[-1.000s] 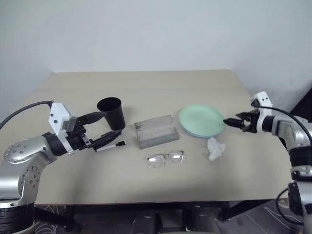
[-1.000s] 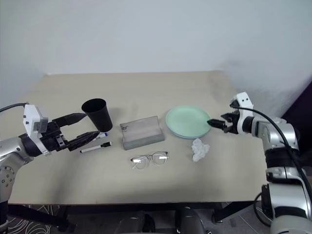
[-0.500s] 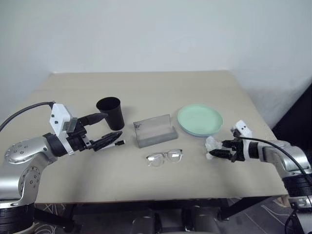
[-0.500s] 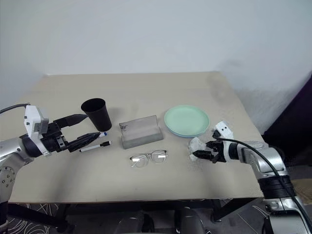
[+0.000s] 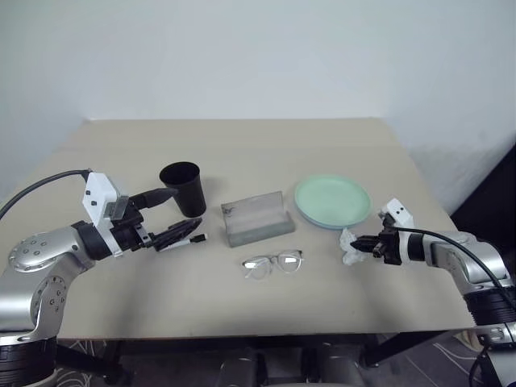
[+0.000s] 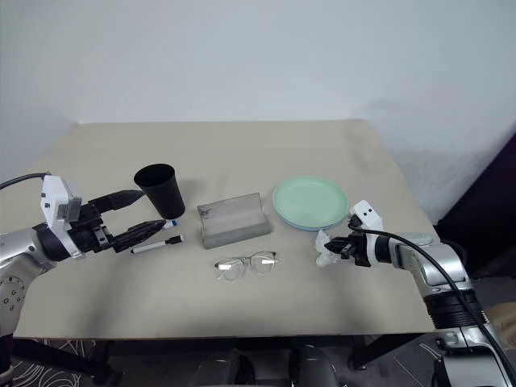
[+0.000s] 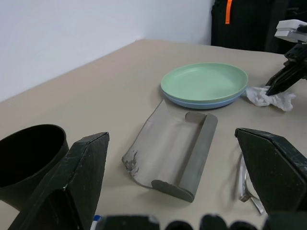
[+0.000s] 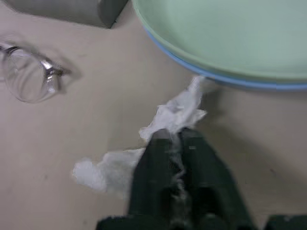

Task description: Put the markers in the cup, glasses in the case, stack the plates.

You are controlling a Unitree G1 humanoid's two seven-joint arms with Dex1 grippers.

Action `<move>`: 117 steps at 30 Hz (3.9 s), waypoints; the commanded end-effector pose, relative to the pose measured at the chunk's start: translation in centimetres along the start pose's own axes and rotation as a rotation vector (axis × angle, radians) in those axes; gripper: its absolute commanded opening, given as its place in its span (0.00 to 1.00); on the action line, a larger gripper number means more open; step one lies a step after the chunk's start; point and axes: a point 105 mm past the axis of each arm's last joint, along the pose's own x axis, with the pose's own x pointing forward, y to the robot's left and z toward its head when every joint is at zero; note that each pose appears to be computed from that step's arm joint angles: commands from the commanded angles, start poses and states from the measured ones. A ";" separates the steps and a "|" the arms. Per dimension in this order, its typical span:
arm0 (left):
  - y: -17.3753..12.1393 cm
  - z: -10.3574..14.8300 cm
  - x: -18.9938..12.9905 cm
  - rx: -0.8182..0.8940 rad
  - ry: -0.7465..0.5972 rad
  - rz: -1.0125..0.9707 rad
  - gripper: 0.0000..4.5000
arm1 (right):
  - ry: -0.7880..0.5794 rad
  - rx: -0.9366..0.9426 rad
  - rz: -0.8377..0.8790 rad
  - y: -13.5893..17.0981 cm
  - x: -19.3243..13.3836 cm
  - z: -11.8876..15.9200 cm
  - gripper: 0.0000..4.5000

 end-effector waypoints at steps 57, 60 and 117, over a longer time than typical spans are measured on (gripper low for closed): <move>-7.3 -0.8 15.7 0.378 0.604 -0.449 1.00 | -0.260 -0.443 0.199 1.2 -6.4 13.0 1.00; -8.1 -1.5 15.8 0.393 0.645 -0.504 1.00 | -0.262 -0.437 0.187 1.2 -6.5 12.8 1.00; -9.1 -2.4 17.4 0.574 0.709 -0.671 0.01 | -0.285 -0.411 0.154 2.1 -6.4 11.9 1.00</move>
